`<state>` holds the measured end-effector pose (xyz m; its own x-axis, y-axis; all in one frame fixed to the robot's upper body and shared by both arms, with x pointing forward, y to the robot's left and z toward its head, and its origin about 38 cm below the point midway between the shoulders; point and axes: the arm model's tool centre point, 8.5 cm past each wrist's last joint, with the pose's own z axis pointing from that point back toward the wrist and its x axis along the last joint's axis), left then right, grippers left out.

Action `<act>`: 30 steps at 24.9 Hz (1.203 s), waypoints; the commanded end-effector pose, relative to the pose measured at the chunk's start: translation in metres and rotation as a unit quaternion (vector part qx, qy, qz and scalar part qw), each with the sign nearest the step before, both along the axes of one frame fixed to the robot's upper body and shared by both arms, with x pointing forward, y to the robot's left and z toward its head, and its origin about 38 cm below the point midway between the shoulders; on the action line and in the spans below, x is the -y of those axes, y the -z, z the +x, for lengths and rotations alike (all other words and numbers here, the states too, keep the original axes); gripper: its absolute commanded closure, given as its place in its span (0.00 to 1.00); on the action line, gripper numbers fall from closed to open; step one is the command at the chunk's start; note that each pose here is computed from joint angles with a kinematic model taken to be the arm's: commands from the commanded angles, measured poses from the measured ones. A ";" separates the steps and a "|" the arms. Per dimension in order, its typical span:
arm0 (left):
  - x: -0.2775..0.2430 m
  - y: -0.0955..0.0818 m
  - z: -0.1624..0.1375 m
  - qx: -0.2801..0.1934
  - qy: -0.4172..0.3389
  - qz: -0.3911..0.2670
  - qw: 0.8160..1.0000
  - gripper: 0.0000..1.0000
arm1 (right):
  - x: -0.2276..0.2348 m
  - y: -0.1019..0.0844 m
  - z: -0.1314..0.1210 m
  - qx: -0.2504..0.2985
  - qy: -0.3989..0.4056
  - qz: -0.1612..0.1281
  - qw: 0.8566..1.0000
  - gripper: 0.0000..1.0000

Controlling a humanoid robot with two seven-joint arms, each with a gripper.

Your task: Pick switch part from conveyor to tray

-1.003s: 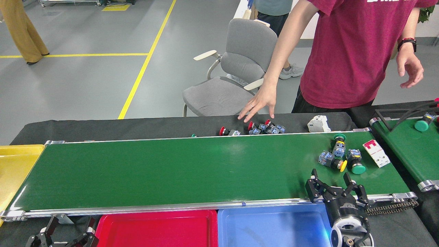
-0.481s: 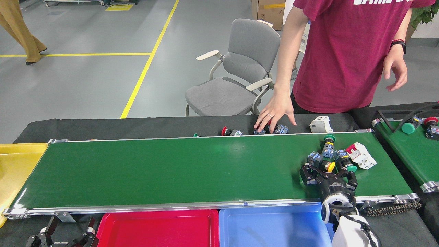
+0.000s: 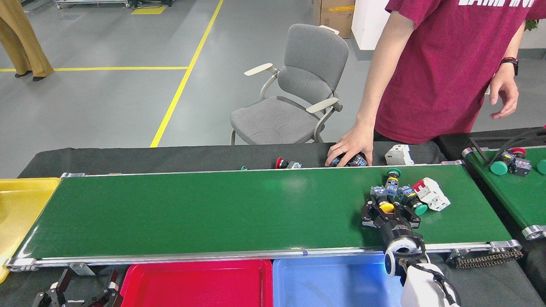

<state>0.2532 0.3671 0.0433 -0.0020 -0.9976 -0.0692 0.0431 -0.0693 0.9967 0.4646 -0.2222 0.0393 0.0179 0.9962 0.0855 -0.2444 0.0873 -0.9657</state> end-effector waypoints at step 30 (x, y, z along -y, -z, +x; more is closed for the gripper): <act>0.007 -0.007 0.007 0.011 0.020 0.006 1.000 0.00 | -0.244 -0.033 -0.165 0.043 -0.461 0.099 0.881 0.02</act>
<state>0.2572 0.3572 0.0422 -0.0337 -0.9974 -0.0630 0.0419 -0.0644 0.9970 0.2952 0.0197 0.0619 -0.8072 0.5456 0.2253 -0.2429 0.0408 -0.9692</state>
